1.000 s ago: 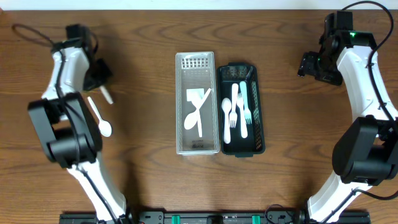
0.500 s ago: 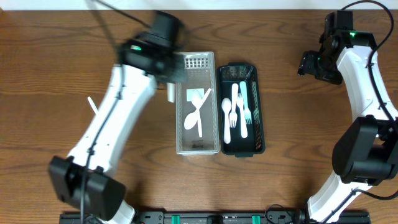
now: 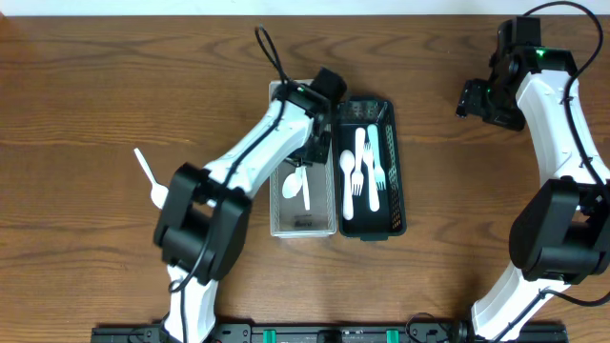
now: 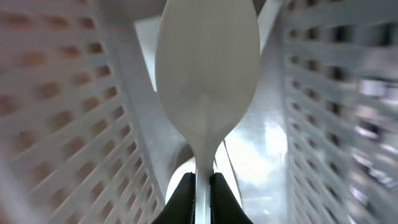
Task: Pack container
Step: 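Lower the white spoon into the clear basket and open left gripper, then move left gripper back over the last white spoon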
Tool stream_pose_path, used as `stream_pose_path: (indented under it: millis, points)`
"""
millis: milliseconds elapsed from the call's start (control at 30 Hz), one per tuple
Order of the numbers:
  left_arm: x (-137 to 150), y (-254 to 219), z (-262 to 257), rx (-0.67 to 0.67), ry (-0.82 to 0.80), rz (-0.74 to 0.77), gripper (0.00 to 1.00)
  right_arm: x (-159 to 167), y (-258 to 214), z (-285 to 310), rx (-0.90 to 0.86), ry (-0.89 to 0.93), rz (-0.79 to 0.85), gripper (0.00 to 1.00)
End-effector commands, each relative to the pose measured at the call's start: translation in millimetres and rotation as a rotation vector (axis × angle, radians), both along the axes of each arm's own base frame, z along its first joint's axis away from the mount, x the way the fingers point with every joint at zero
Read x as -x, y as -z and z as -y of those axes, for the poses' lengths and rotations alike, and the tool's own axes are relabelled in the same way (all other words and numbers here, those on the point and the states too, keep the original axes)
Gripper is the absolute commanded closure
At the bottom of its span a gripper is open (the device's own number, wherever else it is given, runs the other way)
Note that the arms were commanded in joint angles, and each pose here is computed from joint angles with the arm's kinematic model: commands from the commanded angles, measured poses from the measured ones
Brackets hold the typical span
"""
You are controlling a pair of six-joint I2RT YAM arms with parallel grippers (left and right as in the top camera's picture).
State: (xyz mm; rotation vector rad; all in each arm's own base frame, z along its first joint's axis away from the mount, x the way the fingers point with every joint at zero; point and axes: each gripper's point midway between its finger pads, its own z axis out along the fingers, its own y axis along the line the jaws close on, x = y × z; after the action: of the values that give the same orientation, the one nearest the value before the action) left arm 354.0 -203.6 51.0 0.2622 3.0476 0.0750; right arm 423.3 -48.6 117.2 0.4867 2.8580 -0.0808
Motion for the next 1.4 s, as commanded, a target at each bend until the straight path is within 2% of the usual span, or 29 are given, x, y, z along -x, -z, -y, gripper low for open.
stream_pose_path:
  millis: [0,33,167,267,400,533,633,767,867,1033,1167,1367]
  points:
    - [1,4,1,0.003,-0.005,-0.013,0.87,3,6,5,-0.006,0.014,-0.019,0.24]
    - [1,4,2,0.005,0.007,-0.010,0.71,3,6,5,-0.006,0.014,-0.019,0.24]
    - [-8,-6,5,0.020,0.063,0.031,0.58,3,6,5,-0.006,0.014,-0.019,0.24]
    - [-17,-28,10,0.041,0.112,0.082,0.53,3,6,5,-0.002,-0.001,-0.020,0.24]
    - [-31,-87,-8,0.013,0.090,0.203,0.49,3,6,5,-0.001,-0.009,-0.021,0.24]
    - [-43,-155,-56,0.002,-0.016,0.360,0.39,2,6,5,0.000,-0.009,-0.018,0.25]
    - [-39,-198,-116,0.016,-0.173,0.440,0.38,2,6,5,0.001,-0.015,-0.018,0.24]
    - [-21,-217,-199,-0.016,-0.407,0.442,0.33,2,6,5,0.003,-0.023,-0.018,0.23]
    - [0,-210,-257,-0.059,-0.574,0.377,0.32,2,6,5,0.003,-0.023,-0.018,0.23]
    - [19,-168,-311,-0.085,-0.740,0.282,0.32,1,6,5,0.003,-0.022,-0.017,0.23]
    - [23,-116,-321,0.015,-0.802,0.227,0.32,1,5,5,0.003,-0.022,-0.014,0.23]
    - [36,-41,-321,0.015,-0.795,0.166,0.32,-1,5,5,0.004,-0.022,-0.006,0.23]
